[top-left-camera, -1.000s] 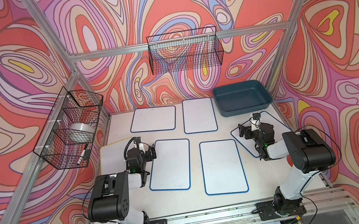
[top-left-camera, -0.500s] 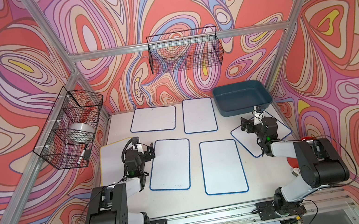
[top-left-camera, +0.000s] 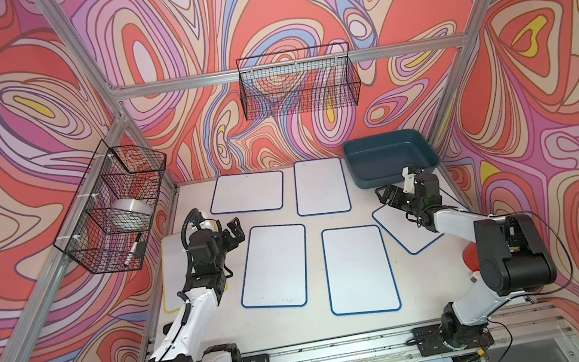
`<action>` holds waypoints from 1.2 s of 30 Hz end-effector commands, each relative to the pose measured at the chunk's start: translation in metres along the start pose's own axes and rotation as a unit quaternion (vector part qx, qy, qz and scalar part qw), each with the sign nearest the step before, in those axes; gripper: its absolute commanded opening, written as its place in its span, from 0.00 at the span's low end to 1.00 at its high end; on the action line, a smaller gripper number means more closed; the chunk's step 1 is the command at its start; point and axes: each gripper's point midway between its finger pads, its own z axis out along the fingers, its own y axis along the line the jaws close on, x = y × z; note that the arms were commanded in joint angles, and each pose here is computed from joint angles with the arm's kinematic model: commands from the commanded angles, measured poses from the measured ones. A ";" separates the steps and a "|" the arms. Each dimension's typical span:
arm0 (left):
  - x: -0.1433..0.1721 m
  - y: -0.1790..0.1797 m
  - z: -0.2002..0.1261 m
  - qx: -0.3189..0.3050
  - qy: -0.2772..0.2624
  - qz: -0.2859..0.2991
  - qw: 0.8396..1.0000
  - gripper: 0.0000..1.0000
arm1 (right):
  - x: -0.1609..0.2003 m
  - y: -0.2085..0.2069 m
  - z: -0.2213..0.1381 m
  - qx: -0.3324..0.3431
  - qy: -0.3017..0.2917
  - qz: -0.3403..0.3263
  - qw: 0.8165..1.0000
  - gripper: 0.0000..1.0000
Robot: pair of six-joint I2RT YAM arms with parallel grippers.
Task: Put the whiteboard into the storage box
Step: Pick up the whiteboard at the center of the board.
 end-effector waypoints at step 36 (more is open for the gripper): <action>0.288 -0.178 -0.049 0.112 0.524 -0.003 0.844 0.89 | 0.213 -0.002 -0.064 0.099 0.407 0.065 0.906 0.90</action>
